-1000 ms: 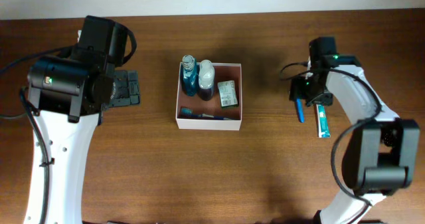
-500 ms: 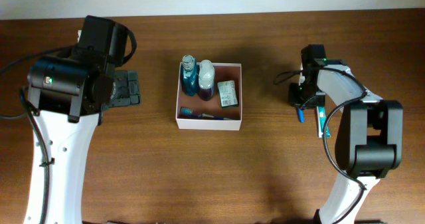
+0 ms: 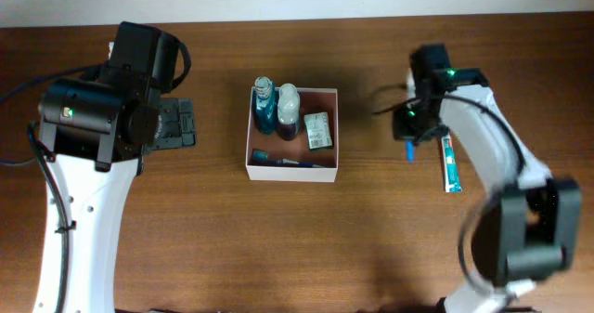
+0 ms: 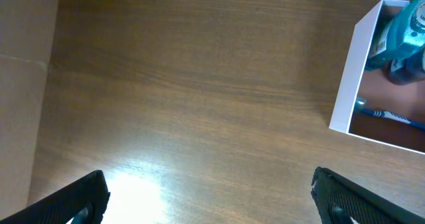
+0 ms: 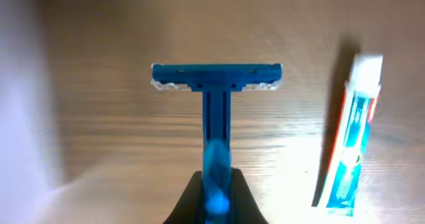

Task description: Pack container

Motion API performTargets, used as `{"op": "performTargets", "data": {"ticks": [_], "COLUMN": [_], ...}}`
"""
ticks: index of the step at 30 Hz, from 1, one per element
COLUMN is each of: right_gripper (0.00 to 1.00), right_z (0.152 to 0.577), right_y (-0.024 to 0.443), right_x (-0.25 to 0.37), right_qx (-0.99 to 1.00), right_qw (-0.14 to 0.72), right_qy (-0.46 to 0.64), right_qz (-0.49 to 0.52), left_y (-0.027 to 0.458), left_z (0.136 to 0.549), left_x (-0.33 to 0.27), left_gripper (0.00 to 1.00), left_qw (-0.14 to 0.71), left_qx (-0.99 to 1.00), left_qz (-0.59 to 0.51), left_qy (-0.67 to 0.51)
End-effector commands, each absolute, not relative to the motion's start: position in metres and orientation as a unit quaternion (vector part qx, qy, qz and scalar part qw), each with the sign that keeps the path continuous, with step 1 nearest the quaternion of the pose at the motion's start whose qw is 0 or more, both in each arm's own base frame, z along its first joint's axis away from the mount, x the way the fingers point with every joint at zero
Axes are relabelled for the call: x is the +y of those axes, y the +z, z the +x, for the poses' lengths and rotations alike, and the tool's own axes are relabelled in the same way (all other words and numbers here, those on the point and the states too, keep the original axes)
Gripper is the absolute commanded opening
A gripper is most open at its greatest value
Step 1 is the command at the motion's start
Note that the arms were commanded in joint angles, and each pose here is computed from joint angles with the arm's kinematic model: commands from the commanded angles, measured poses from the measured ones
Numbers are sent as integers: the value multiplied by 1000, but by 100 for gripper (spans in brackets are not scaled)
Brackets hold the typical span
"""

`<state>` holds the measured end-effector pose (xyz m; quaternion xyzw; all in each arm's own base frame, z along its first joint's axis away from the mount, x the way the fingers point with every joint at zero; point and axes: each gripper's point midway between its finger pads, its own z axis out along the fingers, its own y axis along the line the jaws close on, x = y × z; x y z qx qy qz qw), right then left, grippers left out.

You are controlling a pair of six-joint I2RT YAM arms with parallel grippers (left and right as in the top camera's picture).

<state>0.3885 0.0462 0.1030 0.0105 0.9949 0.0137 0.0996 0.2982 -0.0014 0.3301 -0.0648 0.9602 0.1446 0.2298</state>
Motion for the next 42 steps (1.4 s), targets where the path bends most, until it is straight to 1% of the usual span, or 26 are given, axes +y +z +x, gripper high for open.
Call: {"op": "performTargets", "data": {"ticks": [1, 3, 5, 6, 7, 9, 11, 14, 17, 18, 19, 20, 23, 26, 27, 29, 32, 34, 35, 36, 42], "right_gripper": [4, 4, 4, 4, 4, 4, 4, 4, 4, 15, 35, 43, 50, 53, 54, 64, 64, 64, 64, 64, 64], "right_z": [372, 356, 340, 336, 328, 328, 338, 357, 360, 361, 361, 361, 359, 360, 362, 365, 371, 378, 384, 386, 389], "right_y": [201, 214, 215, 212, 201, 184, 165, 134, 120, 120, 122, 127, 152, 185, 197, 213, 226, 224, 216, 210, 153], "right_x": [136, 172, 204, 214, 240, 257, 264, 265, 267, 269, 269, 268, 266, 253, 243, 221, 172, 133, 96, 76, -18], "right_qx": [960, 938, 914, 906, 880, 854, 836, 825, 813, 812, 812, 814, 833, 862, 874, 897, 932, 951, 963, 969, 984], "right_qw": [222, 239, 243, 243, 242, 239, 232, 219, 210, 212, 214, 218, 235, 261, 272, 284, 281, 268, 249, 239, 168], "right_qy": [67, 71, 71, 69, 61, 47, 16, -19, -26, -27, -29, -27, -17, -9, -10, -9, -7, -14, -25, -29, -32], "right_qz": [-155, -242, -318, -341, -404, -461, -497, -520, -542, -543, -542, -538, -500, -434, -402, -339, -230, -155, -95, -63, 59], "left_y": [336, 336, 336, 336, 336, 336, 336, 336, 336, 336, 336, 336, 336, 336, 336, 336, 336, 336, 336, 336, 336], "left_z": [295, 295, 295, 295, 295, 295, 295, 295, 295, 295, 295, 295, 295, 295, 295, 295, 295, 295, 295, 295, 295], "left_x": [3, 3, 3, 3, 3, 3, 3, 3, 3, 3, 3, 3, 3, 3, 3, 3, 3, 3, 3, 3, 3], "left_gripper": [99, 99, 99, 99, 99, 99, 99, 99, 99, 99, 99, 99, 99, 99, 99, 100, 99, 99, 99, 99, 99], "left_qw": [239, 239, 239, 239, 239, 239, 239, 239, 239, 239, 239, 239, 239, 239, 239, 239, 239, 239, 239, 239, 239], "left_qx": [957, 957, 957, 957, 957, 957, 957, 957, 957, 957, 957, 957, 957, 957, 957, 957, 957, 957, 957, 957, 957], "left_qz": [-66, -66, -66, -66, -66, -66, -66, -66, -66, -66, -66, -66, -66, -66, -66, -66, -66, -66, -66, -66, -66], "left_qy": [150, 150, 150, 150, 150, 150, 150, 150, 150, 150, 150, 150, 150, 150, 150, 150, 150, 150, 150, 150, 150]}}
